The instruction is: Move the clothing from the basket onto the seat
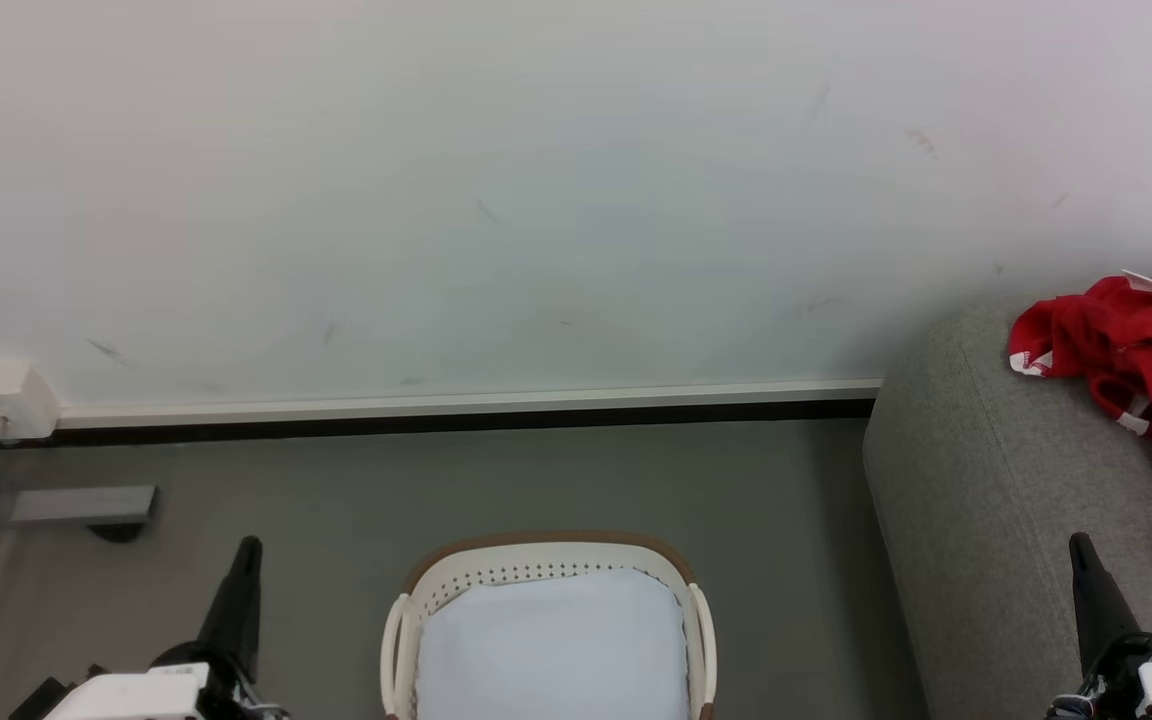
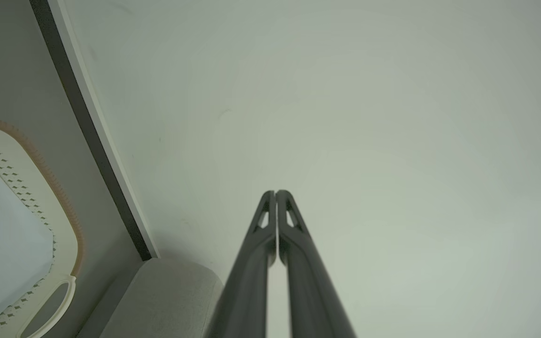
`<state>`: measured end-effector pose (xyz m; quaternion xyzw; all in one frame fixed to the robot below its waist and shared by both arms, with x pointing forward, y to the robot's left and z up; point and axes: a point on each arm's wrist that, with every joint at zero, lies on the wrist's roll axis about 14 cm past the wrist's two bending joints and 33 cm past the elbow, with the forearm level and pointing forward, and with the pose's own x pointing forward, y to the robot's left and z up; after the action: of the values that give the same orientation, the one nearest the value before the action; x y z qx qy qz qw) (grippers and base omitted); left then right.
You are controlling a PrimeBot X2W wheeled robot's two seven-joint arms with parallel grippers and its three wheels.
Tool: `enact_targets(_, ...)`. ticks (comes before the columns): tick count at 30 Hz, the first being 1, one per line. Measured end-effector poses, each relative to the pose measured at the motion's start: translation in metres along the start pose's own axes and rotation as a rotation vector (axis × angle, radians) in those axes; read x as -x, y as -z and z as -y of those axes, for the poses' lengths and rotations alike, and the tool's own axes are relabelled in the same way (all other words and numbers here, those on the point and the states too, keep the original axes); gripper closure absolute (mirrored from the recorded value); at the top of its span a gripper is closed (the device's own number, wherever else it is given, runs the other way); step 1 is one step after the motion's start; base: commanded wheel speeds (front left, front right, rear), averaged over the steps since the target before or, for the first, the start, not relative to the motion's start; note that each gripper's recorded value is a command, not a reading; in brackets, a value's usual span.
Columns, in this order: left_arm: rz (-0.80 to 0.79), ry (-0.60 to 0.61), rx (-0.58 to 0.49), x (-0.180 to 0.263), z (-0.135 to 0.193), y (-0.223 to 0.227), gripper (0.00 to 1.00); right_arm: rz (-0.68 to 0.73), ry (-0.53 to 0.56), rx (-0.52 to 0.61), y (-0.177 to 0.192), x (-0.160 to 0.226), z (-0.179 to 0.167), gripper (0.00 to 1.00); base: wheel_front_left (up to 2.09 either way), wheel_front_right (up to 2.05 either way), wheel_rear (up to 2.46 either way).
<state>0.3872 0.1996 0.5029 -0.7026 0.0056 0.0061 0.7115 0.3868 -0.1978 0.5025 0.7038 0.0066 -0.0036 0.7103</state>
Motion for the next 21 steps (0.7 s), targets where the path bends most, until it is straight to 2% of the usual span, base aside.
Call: enact_targets(21, -0.002, 0.004, 0.011, -0.0007, 0.001, 0.0002, 1.0, 0.003, -0.004, -0.017, -0.0008, -0.0004, -0.0008, 1.0, 0.0, 0.0, 0.0)
